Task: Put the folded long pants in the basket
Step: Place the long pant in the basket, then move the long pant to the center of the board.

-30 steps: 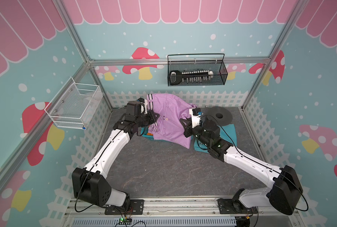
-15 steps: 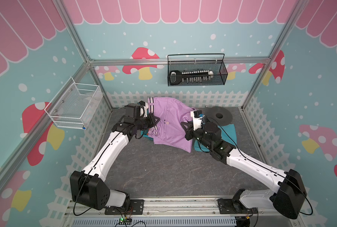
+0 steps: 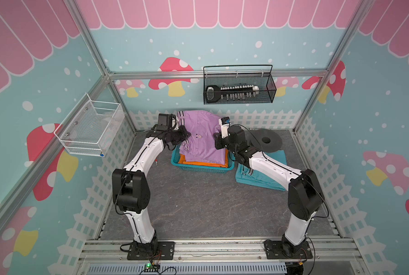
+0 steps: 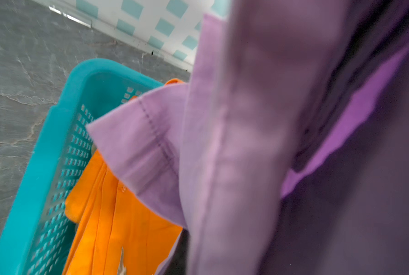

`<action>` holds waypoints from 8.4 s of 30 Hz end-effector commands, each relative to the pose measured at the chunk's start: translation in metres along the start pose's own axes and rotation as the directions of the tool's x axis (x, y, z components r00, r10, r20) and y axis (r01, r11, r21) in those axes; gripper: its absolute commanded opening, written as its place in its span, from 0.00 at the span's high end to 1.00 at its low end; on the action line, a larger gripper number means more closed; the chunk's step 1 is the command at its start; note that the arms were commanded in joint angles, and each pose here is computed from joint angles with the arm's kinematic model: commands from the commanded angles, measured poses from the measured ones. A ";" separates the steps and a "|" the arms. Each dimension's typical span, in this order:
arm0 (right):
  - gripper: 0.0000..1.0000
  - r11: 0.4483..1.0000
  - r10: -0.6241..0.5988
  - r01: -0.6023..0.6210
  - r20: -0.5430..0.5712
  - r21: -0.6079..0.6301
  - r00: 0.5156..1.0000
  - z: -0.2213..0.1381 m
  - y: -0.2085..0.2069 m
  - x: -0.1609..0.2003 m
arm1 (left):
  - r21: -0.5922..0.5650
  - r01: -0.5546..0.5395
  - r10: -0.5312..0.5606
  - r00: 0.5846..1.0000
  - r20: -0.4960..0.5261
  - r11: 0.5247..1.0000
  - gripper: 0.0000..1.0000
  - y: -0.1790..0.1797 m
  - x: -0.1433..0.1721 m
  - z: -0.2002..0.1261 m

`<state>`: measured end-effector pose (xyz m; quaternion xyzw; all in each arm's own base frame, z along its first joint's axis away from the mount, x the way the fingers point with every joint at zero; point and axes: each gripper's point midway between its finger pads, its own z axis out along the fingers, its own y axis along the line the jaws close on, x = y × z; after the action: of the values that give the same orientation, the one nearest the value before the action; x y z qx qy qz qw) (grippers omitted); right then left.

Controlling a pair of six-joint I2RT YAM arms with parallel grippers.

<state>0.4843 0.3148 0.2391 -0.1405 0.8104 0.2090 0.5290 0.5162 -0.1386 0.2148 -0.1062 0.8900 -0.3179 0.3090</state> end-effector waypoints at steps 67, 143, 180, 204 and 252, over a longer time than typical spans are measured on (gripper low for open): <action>0.57 0.999 -0.048 0.050 -0.072 0.018 0.996 0.008 -0.009 -0.007 | -0.177 -0.161 0.196 0.960 0.200 0.971 0.82 -0.082 -0.020 -0.032; 0.00 0.750 0.558 -0.646 0.388 0.142 0.734 -0.253 -0.109 0.129 | 0.413 -0.091 0.029 0.987 0.155 0.906 0.01 -0.088 0.244 -0.144; 0.02 0.211 0.862 -0.936 0.399 0.281 0.314 -0.213 -0.197 0.260 | 0.272 -0.002 -0.070 0.965 0.252 0.962 0.01 -0.020 0.250 -0.146; 1.00 0.209 0.959 -0.841 0.065 0.498 0.277 -0.192 -0.162 0.286 | 0.267 -0.061 0.020 0.988 0.150 0.962 0.01 -0.029 0.263 -0.118; 1.00 0.647 0.734 -0.730 -0.442 0.222 0.516 -0.284 -0.039 0.351 | 0.232 -0.042 0.112 0.948 -0.297 0.972 0.04 -0.016 0.333 0.052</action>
<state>0.1825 0.1426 0.0722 0.2289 0.8397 0.4176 0.2610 0.2929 -0.3067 0.0521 0.0151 0.8755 -0.4292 0.2215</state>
